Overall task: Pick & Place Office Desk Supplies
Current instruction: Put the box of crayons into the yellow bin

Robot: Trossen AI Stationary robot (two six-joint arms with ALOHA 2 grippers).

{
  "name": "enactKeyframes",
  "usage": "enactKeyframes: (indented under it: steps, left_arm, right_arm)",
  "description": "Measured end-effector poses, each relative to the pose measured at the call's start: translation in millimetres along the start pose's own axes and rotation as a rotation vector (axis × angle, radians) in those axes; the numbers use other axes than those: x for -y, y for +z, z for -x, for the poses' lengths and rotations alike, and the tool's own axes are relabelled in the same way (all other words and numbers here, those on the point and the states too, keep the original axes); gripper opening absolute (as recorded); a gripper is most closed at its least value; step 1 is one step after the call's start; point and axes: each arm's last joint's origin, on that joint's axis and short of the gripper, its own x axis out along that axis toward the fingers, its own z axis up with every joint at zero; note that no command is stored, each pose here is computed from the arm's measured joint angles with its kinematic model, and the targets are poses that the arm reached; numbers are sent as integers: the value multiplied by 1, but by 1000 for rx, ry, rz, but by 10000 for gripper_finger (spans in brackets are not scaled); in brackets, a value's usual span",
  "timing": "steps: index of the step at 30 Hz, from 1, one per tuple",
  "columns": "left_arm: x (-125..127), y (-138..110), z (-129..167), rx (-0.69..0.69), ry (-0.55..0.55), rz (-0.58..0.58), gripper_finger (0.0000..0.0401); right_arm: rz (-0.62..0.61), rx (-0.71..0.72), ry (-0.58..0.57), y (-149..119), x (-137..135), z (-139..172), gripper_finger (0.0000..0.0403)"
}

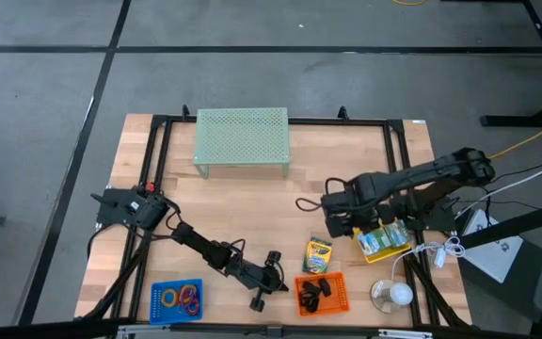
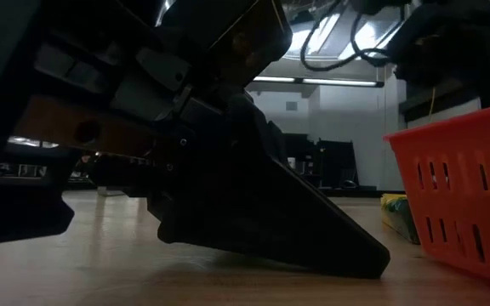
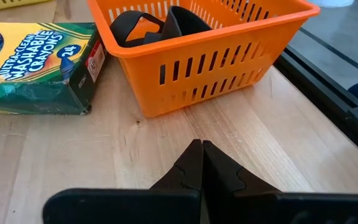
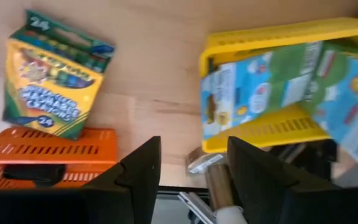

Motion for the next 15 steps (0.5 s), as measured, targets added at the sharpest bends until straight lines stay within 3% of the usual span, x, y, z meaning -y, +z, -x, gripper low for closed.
enactKeyframes:
  steps: [5,15]
  left_arm:
    - [0,0,0,0,-2,0,3]
    - [0,0,0,-3,-14,1,3]
  right_arm:
    - [-6,38,26,-11,-5,-6,184]
    - [-10,45,-86,-13,-8,-32,144]
